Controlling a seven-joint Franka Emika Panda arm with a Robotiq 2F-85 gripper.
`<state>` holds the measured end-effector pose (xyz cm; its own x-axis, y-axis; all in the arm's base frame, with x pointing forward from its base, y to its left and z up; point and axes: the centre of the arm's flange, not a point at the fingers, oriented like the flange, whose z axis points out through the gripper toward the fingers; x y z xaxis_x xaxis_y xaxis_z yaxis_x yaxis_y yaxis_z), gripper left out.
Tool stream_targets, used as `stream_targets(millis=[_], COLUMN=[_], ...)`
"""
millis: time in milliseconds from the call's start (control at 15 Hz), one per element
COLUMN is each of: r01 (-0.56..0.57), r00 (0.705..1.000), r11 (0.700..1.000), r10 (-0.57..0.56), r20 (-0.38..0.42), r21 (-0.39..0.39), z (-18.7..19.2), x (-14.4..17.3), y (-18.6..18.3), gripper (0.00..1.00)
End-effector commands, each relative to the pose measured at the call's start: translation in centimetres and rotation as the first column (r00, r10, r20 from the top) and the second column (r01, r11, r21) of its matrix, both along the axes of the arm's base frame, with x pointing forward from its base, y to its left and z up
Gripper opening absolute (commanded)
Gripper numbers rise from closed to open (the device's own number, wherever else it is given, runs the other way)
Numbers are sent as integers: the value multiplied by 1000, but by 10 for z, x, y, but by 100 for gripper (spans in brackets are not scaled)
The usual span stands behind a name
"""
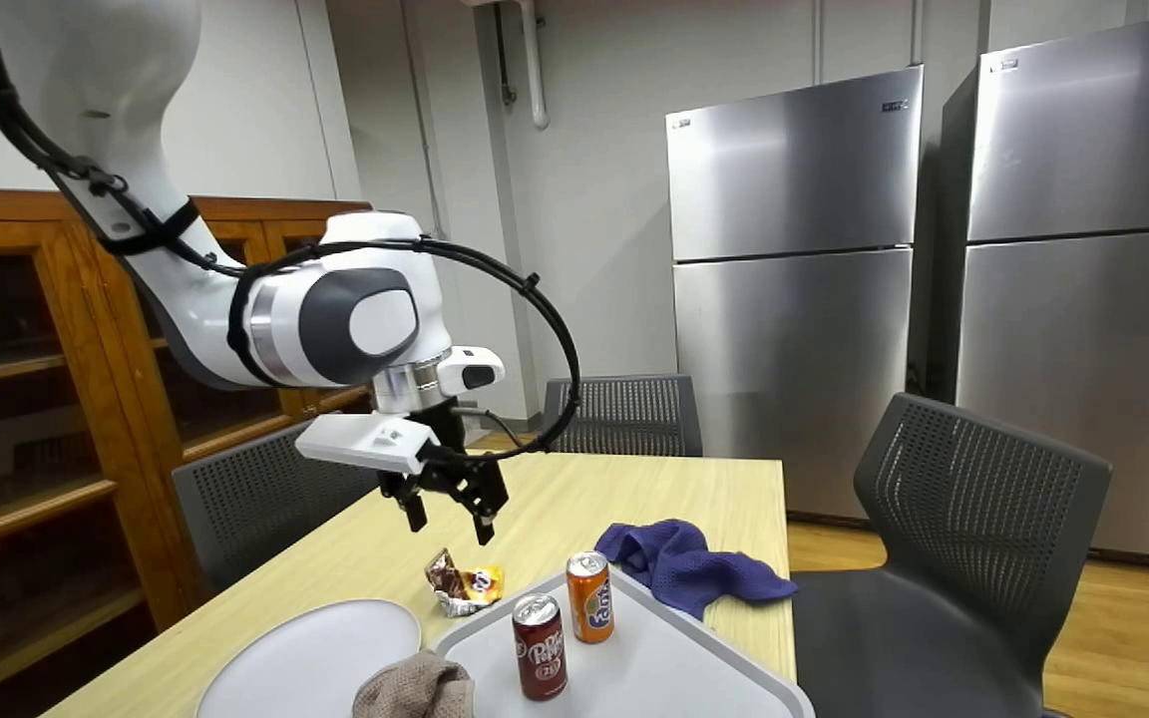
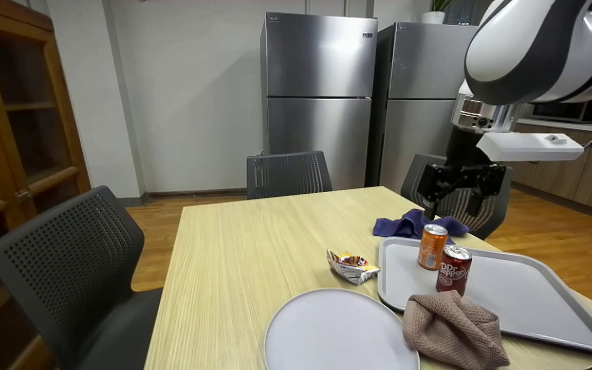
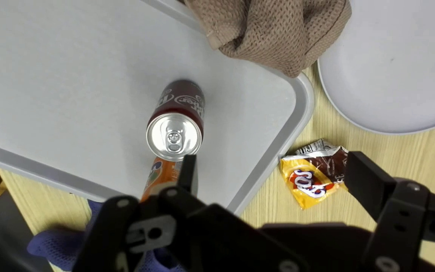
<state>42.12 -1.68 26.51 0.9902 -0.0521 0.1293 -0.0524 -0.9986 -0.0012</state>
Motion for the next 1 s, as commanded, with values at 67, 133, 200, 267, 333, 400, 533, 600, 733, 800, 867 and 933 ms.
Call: stream_targets(millis=[67, 133, 200, 267, 333, 400, 533, 600, 733, 800, 867, 933], r01=[-52, -54, -57, -60, -60, -59, -34, -35, -35, -35, -35, -35], r00=[998, 998, 998, 998, 998, 998, 999, 999, 999, 999, 999, 999], r11=[999, 999, 998, 998, 998, 998, 999, 999, 999, 999, 999, 999], r10=[52, 53, 56, 59, 60, 59, 34, 35, 35, 35, 35, 35], r20=[-18, -20, -21, -21, -21, -21, -15, -18, -21, -22, -22, -23], r21=[-11, -11, -11, -12, -13, -14, -4, -4, -4, -4, -4, -4], z=[17, 17, 18, 18, 18, 19, 7, 7, 7, 7, 7, 7], x=[-15, -15, -15, -15, -15, -15, -7, -7, -7, -8, -8, -8], y=[9, 10, 11, 11, 12, 12, 12, 12, 12, 12, 12, 12], gripper=[100, 100, 100, 100, 100, 100, 100, 100, 100, 100, 100, 100])
